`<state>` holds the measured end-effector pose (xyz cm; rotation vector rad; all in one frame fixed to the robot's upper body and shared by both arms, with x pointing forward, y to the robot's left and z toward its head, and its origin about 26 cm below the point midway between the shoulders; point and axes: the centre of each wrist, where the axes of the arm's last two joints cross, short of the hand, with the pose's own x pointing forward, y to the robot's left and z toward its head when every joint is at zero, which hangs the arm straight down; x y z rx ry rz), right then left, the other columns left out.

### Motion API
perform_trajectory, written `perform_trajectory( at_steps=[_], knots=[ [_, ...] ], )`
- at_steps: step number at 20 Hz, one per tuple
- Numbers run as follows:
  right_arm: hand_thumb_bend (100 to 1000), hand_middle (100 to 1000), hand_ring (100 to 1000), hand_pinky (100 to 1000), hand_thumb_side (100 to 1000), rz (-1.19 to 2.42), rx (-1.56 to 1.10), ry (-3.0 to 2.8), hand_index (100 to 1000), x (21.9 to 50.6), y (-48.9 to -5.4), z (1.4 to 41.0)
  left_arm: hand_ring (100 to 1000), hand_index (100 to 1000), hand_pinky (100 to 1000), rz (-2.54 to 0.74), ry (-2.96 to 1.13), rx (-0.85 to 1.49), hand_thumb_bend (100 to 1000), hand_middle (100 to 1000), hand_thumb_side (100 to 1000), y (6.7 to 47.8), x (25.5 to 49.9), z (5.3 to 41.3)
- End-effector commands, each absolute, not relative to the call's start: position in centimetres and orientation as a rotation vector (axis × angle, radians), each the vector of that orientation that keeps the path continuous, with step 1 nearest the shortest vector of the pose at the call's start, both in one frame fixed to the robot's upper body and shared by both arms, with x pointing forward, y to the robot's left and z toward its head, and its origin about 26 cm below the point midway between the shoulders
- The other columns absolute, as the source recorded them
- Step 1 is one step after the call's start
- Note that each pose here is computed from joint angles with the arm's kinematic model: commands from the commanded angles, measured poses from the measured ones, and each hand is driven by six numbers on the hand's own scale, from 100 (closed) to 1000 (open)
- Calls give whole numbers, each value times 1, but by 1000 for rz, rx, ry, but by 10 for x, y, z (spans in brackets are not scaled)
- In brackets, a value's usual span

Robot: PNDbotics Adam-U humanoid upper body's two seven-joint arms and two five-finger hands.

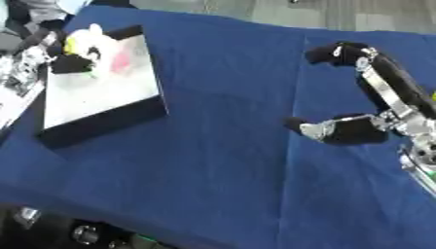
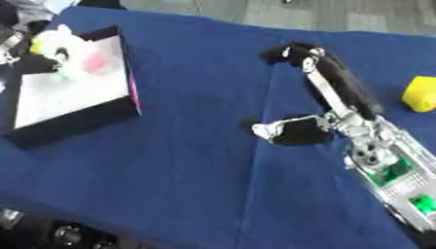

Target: Pick up the objects with one hand, pass them to the other hand, and then place them into the box on the other side of the table.

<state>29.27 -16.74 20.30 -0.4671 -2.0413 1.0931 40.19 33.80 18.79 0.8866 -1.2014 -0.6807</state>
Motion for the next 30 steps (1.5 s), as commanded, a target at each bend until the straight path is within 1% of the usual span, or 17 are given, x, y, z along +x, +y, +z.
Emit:
perform_trajectory(
  at_steps=[1,4,7,11,12,14,15,17,20,21,24,26,28,30],
  knots=[
    [627,684,824,844,187,1085,-482,-2067,798,290,-170,212,804,854,900,-672,-1200,941,100,802,861,348,402,200],
    [627,682,824,844,186,1082,-485,-2066,798,291,-171,212,832,889,920,-669,-1196,957,100,845,827,349,402,201],
    [628,682,824,844,186,1079,-486,-2066,798,291,-171,212,845,904,929,-671,-1196,962,100,867,830,349,401,201],
    [628,683,825,846,188,1079,-483,-2064,798,291,-172,211,849,906,933,-682,-1197,976,100,856,775,349,401,202],
    [627,683,825,847,188,1080,-482,-2064,798,291,-172,211,851,906,934,-682,-1198,977,100,856,777,349,401,202],
    [627,684,825,847,189,1081,-480,-2064,798,291,-172,211,850,897,931,-692,-1201,976,182,842,776,349,401,201],
    [627,684,825,848,189,1082,-479,-2064,798,291,-172,211,849,888,930,-697,-1203,976,259,831,778,349,401,201],
    [635,683,825,848,190,1084,-478,-2064,798,290,-172,211,851,874,930,-712,-1210,981,386,820,798,348,401,202],
    [628,682,825,848,189,1087,-475,-2063,798,290,-171,210,858,878,938,-739,-1211,992,471,827,808,348,402,202],
    [628,682,825,848,189,1087,-475,-2063,797,290,-171,210,862,881,944,-745,-1208,999,490,831,806,348,402,202],
    [627,682,824,848,191,1087,-475,-2063,797,290,-172,211,876,888,966,-769,-1194,1016,539,835,840,349,402,202],
    [621,681,824,848,197,1086,-477,-2062,797,291,-172,211,876,884,970,-790,-1184,1013,535,829,841,349,402,202],
    [613,681,824,848,198,1085,-478,-2064,797,291,-173,211,873,880,968,-799,-1179,1014,510,826,840,349,402,203],
    [624,681,825,848,190,1082,-481,-2067,797,291,-173,212,866,880,962,-792,-1191,1022,404,826,814,349,401,207]
  ],
)
